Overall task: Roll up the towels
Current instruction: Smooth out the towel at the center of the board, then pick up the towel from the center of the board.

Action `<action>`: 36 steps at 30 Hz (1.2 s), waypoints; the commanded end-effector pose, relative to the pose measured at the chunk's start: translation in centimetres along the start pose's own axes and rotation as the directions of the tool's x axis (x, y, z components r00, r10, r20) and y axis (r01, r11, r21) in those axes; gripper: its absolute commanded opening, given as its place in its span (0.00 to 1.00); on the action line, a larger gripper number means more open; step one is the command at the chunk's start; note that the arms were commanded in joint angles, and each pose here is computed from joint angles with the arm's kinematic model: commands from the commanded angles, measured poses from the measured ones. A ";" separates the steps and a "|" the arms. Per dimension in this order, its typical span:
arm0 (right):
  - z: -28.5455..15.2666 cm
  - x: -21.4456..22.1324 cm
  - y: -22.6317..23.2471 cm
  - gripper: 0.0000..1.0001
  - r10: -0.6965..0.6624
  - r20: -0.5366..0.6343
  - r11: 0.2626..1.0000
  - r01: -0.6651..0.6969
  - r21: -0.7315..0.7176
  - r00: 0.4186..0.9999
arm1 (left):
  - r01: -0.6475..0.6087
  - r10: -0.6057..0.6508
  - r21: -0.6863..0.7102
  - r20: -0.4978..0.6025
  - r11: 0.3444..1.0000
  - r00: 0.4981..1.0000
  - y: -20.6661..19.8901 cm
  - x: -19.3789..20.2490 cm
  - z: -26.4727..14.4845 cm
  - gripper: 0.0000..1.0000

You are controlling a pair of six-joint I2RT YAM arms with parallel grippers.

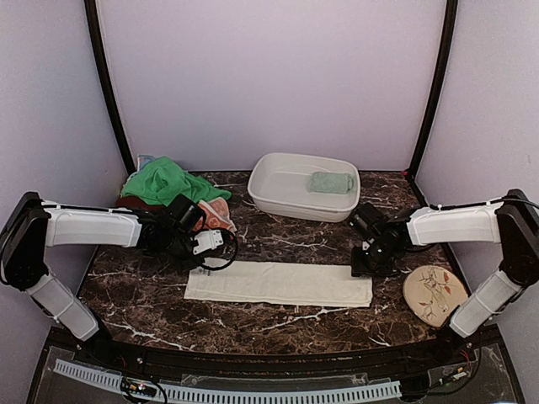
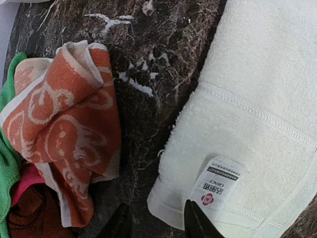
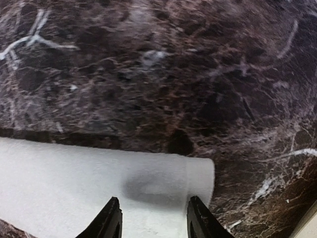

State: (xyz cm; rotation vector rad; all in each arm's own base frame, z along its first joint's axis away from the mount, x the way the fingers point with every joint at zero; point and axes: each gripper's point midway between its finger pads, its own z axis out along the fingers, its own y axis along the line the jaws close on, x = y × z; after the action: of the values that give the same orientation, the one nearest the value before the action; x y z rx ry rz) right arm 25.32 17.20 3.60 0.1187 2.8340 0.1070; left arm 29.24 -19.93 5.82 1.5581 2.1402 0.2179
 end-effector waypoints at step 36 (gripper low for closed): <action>3.4 2.2 -1.0 0.00 0.084 -0.075 0.987 -0.093 -0.130 0.994 | -0.040 0.044 0.086 -0.049 0.996 0.998 -3.5 3.6 2.2 0.33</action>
State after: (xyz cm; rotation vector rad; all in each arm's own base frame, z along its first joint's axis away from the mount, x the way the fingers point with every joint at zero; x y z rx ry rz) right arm 26.95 17.26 1.68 0.1893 2.7689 0.3240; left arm 27.89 -19.27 2.42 1.6086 2.1301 0.1826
